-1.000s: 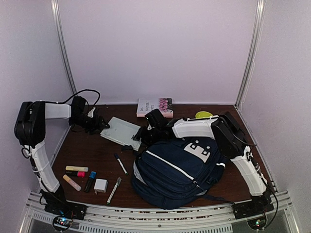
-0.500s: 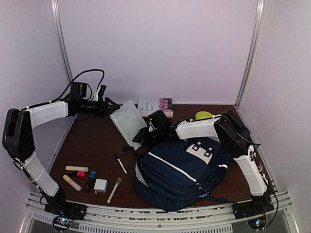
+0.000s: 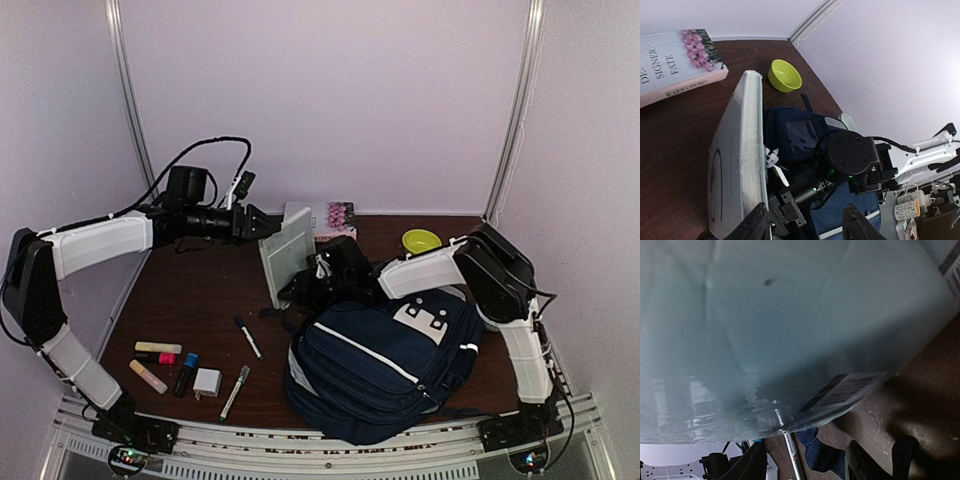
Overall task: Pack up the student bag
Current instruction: Turn over the book at the center of the board.
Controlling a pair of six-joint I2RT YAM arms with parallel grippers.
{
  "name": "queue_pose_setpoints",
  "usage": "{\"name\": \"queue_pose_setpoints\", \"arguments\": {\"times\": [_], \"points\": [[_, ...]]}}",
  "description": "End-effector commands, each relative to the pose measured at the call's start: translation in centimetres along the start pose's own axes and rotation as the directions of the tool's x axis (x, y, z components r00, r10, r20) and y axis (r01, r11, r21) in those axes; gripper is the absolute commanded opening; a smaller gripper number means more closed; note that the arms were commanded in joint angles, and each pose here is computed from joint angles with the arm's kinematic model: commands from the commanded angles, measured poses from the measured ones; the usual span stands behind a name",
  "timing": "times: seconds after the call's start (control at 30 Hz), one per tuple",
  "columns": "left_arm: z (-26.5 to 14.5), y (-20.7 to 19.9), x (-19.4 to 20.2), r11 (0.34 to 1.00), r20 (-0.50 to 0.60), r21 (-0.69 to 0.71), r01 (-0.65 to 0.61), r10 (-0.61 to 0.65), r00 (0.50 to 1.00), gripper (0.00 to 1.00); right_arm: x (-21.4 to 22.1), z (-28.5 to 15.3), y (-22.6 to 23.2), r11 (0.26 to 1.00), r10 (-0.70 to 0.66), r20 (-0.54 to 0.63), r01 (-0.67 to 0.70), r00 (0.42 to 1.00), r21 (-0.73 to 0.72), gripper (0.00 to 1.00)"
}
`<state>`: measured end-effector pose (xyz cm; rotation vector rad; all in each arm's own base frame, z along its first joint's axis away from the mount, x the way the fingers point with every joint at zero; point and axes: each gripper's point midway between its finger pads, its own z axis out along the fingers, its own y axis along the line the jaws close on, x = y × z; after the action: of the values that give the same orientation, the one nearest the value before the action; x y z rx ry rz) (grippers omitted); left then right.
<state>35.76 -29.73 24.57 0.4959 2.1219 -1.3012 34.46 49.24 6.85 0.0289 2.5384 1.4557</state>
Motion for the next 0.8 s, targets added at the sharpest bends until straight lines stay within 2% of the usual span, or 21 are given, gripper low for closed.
{"name": "queue_pose_setpoints", "arguments": {"times": [0.0, 0.47, 0.77], "points": [[2.2, 2.0, 6.3, 0.987, -0.167, -0.094, 0.134, -0.148, 0.975, 0.52, 1.4, -2.5, -0.2, 0.999, -0.025, -0.036, 0.026, 0.999, 0.035, 0.54], [4.6, 2.9, 8.4, 0.978, -0.186, -0.123, 0.168, -0.189, 0.964, 0.49, 1.7, -11.3, 2.0, 0.986, -0.119, 0.064, 0.11, 0.991, 0.128, 0.54], [5.1, 3.3, 8.2, 0.976, -0.181, -0.127, 0.177, -0.198, 0.963, 0.49, 0.0, -15.2, 7.3, 0.987, -0.163, 0.18, 0.161, 0.97, 0.028, 0.54]]}}
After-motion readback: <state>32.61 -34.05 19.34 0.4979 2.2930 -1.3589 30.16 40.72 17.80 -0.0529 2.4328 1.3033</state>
